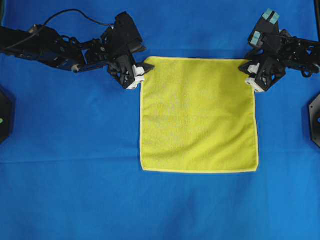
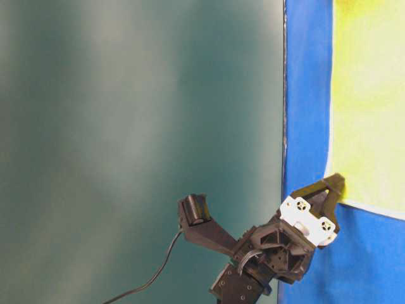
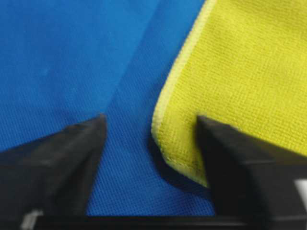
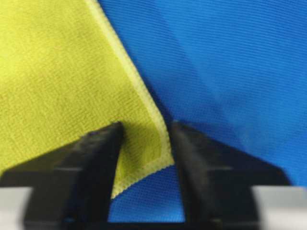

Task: Fold the yellow towel.
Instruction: 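Move both grippers to the towel's top corners and pinch them, then lift the top corners and fold them down toward the bottom edge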

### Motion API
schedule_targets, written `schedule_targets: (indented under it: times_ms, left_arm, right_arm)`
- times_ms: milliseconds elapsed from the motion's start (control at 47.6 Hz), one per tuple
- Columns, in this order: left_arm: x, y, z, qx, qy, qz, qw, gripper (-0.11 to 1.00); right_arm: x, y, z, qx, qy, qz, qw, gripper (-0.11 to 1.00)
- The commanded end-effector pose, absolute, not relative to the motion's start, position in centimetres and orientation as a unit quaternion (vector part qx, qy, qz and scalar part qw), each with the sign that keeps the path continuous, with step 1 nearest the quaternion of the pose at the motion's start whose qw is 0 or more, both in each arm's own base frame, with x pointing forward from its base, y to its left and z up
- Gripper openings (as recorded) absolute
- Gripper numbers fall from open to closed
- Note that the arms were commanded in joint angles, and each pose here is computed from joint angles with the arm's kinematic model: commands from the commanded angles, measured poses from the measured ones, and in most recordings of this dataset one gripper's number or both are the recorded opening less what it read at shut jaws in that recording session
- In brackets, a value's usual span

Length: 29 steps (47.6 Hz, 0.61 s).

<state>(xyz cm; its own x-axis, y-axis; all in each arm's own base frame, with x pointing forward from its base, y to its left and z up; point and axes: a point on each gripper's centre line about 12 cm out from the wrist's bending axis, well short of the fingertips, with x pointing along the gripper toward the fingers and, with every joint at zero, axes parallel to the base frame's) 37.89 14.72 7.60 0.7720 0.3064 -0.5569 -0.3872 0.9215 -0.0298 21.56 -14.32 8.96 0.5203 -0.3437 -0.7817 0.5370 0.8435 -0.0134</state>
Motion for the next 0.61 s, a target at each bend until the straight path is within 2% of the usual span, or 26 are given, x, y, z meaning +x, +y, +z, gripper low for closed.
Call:
schedule_targets:
  times_ms: [0, 126, 210, 378, 588]
  left_arm:
    - [37.9, 14.8, 8.2, -0.069, 0.279, 0.185, 0.940, 0.54]
    - [37.8, 14.5, 8.0, -0.065, 0.291, 0.181, 0.937, 0.19]
    - [37.8, 14.3, 7.9, -0.064, 0.295, 0.177, 0.937, 0.01]
    - [37.7, 14.2, 8.1, -0.061, 0.307, 0.174, 0.934, 0.01]
    - [37.7, 14.1, 11.6, -0.039, 0.298, 0.167, 0.939, 0.01]
  right_arm:
    - [21.8, -14.6, 9.3, 0.111, 0.414, -0.255, 0.867, 0.38]
    - [21.6, -14.5, 9.3, 0.113, 0.419, -0.255, 0.864, 0.03]
    - [21.6, -14.4, 9.3, 0.113, 0.420, -0.254, 0.864, 0.02]
    - [21.8, -14.6, 9.7, 0.112, 0.414, -0.256, 0.867, 0.02]
    - [21.6, -14.5, 11.8, 0.112, 0.401, -0.261, 0.871, 0.02]
